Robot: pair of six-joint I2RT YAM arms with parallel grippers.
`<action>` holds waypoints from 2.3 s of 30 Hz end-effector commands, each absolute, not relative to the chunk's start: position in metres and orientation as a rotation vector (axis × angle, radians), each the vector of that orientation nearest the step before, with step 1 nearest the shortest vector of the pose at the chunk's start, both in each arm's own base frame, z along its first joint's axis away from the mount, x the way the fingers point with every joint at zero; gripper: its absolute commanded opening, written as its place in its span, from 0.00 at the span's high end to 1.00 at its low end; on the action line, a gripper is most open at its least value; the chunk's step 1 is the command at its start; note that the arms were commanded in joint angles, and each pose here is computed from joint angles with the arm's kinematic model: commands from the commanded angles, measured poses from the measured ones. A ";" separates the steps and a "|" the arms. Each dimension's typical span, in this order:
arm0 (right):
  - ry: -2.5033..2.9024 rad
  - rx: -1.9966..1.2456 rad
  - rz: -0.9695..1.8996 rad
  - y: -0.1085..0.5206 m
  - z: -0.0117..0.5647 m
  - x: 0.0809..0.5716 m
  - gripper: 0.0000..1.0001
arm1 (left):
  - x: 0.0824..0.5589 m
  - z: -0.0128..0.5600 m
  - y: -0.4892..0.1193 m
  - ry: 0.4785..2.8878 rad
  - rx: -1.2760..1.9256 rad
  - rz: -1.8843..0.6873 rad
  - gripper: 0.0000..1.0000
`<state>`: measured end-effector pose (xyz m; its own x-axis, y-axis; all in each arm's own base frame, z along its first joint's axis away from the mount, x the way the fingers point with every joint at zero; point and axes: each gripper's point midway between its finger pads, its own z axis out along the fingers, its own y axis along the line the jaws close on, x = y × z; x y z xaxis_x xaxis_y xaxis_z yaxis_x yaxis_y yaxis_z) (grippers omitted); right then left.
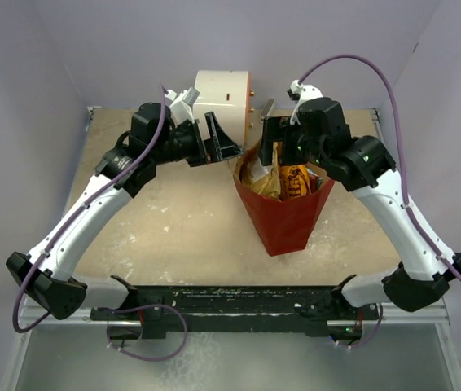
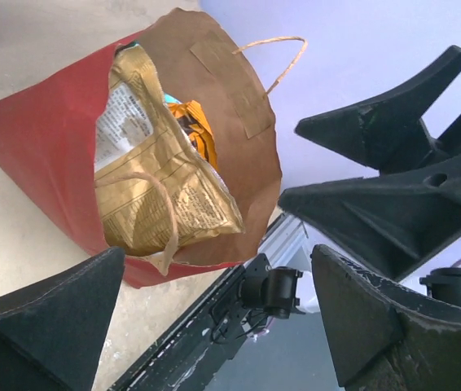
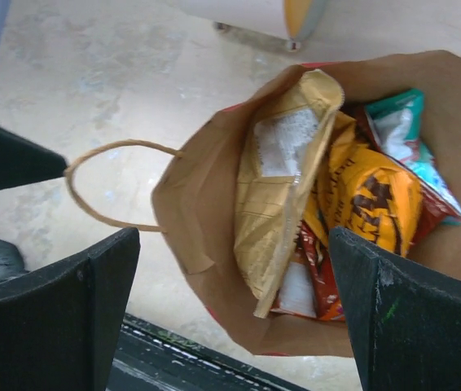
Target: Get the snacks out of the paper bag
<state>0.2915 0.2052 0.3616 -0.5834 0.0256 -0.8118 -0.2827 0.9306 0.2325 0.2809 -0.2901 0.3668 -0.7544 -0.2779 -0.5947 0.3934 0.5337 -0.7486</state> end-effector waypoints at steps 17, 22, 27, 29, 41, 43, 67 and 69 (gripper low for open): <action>2.141 0.395 -0.103 0.001 0.341 0.320 0.00 | 0.292 0.351 -0.297 2.159 0.157 -1.198 0.30; 2.136 0.380 0.014 0.005 0.329 0.340 0.05 | 0.300 0.336 -0.300 2.212 0.163 -1.158 0.54; 2.111 0.339 0.116 0.012 0.320 0.358 0.20 | 0.303 0.339 -0.307 2.201 0.200 -1.184 0.67; 2.088 0.322 0.189 0.016 0.319 0.365 0.21 | 0.304 0.337 -0.310 2.202 0.208 -1.198 0.70; 2.031 0.274 0.341 0.016 0.317 0.391 0.54 | 0.305 0.335 -0.311 2.193 0.221 -1.265 0.89; 2.042 0.233 0.395 0.025 0.315 0.394 0.70 | 0.305 0.338 -0.311 2.174 0.234 -1.303 0.97; 2.033 -0.089 0.716 0.096 0.325 0.371 1.00 | 0.330 0.342 -0.224 2.193 -0.066 -1.178 1.00; 2.029 -0.142 0.798 0.127 0.329 0.358 1.00 | 0.333 0.342 -0.203 2.190 -0.093 -1.124 1.00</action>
<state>0.3844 0.0636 0.2799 -0.6193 0.2582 -0.7415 -0.1496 0.8883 0.4342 0.3332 -0.2385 0.2995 -0.8572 -0.2938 -0.4230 0.1734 0.6088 -0.7741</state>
